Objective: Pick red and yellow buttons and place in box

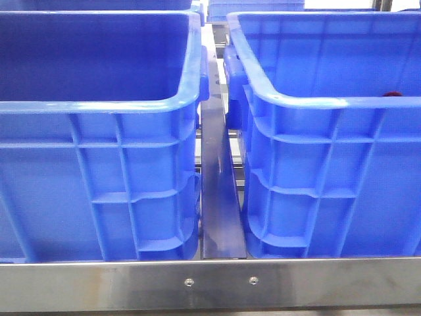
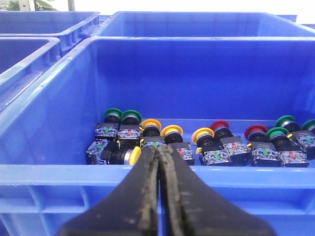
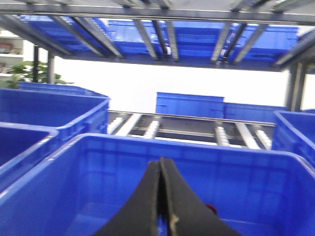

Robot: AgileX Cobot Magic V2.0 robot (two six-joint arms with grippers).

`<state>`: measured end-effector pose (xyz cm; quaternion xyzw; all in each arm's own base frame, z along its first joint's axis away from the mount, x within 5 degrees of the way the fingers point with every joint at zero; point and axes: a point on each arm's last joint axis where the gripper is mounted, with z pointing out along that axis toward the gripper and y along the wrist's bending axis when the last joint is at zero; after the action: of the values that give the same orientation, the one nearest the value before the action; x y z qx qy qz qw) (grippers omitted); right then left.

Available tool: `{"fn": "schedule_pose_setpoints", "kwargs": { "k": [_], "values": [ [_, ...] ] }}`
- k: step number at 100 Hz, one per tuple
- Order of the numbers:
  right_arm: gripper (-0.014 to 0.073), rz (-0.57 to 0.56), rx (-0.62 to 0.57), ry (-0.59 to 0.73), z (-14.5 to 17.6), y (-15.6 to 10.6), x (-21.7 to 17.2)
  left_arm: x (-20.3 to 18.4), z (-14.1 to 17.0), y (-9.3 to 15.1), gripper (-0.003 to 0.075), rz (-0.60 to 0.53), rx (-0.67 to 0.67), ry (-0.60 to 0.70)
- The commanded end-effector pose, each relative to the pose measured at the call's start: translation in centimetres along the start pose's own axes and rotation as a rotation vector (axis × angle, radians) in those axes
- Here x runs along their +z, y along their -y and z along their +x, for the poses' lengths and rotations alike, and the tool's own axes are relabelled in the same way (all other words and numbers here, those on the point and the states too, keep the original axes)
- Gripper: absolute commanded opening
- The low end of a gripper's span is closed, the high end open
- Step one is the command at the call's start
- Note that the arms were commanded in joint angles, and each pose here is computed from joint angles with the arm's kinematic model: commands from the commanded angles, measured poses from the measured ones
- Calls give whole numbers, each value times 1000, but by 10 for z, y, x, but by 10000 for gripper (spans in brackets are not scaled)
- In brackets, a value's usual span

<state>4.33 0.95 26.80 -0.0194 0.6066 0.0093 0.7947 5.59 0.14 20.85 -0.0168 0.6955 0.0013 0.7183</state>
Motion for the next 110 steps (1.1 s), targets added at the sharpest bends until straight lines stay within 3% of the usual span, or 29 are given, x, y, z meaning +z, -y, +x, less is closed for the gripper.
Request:
{"fn": "schedule_pose_setpoints", "kwargs": {
  "k": [1,13,51,78,83,110],
  "values": [
    [-66,54,20,8,-7,6,1,-2,-2,0,-20,-1,-18,94],
    [-66,76,-65,-8,-6,9,0,-2,-2,0,-20,-1,-18,94],
    [-66,74,44,-77,4,11,0,-2,-2,0,-20,-1,-18,94],
    [-66,26,31,36,47,6,-4,-2,-2,0,-20,-1,-18,94],
    [-66,40,22,-20,50,8,-4,-2,-2,0,-20,-1,-18,94],
    [-66,75,-16,-18,51,11,-5,-2,-2,0,-20,-1,-18,94]
  ]
}}
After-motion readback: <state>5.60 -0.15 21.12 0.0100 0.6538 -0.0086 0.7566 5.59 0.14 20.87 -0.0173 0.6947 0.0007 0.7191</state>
